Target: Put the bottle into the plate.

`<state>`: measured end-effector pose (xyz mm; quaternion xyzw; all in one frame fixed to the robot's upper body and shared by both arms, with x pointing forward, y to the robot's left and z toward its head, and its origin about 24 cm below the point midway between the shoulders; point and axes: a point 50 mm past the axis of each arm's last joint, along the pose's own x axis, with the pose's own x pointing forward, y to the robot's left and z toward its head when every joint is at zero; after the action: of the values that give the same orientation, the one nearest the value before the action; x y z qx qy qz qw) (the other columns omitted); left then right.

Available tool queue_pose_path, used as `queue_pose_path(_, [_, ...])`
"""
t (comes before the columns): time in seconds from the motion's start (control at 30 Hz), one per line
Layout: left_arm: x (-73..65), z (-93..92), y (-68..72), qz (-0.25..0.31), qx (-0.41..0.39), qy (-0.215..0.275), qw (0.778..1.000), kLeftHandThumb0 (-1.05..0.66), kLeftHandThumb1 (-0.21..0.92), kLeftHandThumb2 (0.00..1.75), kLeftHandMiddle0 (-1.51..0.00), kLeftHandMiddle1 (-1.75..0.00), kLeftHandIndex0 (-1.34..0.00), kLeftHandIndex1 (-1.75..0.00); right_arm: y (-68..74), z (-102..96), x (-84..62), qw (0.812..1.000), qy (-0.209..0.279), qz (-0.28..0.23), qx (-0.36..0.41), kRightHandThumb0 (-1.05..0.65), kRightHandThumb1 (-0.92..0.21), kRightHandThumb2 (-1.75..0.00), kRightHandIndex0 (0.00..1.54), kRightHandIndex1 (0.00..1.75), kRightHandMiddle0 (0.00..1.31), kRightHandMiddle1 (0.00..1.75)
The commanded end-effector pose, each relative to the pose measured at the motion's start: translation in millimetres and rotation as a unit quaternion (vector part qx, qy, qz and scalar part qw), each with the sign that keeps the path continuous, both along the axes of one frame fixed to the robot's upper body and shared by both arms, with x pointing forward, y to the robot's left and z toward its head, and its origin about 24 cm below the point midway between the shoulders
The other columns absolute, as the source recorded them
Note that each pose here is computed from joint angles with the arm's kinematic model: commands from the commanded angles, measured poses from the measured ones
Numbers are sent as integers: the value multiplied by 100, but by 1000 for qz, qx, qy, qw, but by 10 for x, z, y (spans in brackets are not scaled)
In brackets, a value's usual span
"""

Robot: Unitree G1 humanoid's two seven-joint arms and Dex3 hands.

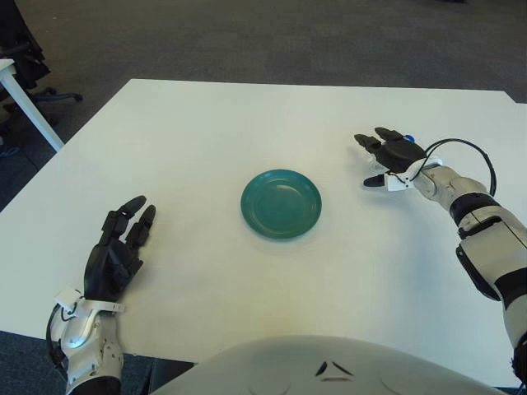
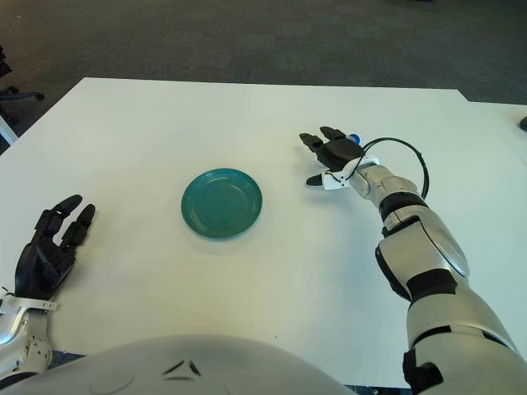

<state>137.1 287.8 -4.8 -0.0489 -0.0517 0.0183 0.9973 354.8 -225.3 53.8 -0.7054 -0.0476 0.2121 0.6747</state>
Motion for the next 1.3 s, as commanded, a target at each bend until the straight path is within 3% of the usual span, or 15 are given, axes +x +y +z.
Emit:
queue_pose_path(0.0, [-41, -104, -6, 3, -17, 25, 1000, -90, 92, 97, -29, 0, 0, -74, -78, 58, 18, 1000, -11, -17, 2, -105, -92, -43, 6, 1, 0, 0])
queue_pose_path(0.63, [-1, -116, 15, 4, -18, 26, 1000, -90, 92, 97, -29, 0, 0, -74, -198, 156, 35, 999, -14, -41, 12, -105, -92, -29, 7, 0, 1, 1])
queue_pose_path(1.27, [5, -110, 62, 4, -17, 26, 1000, -90, 92, 97, -29, 0, 0, -74, -292, 141, 12, 998, -12, -55, -9, -105, -92, -30, 7, 0, 0, 1])
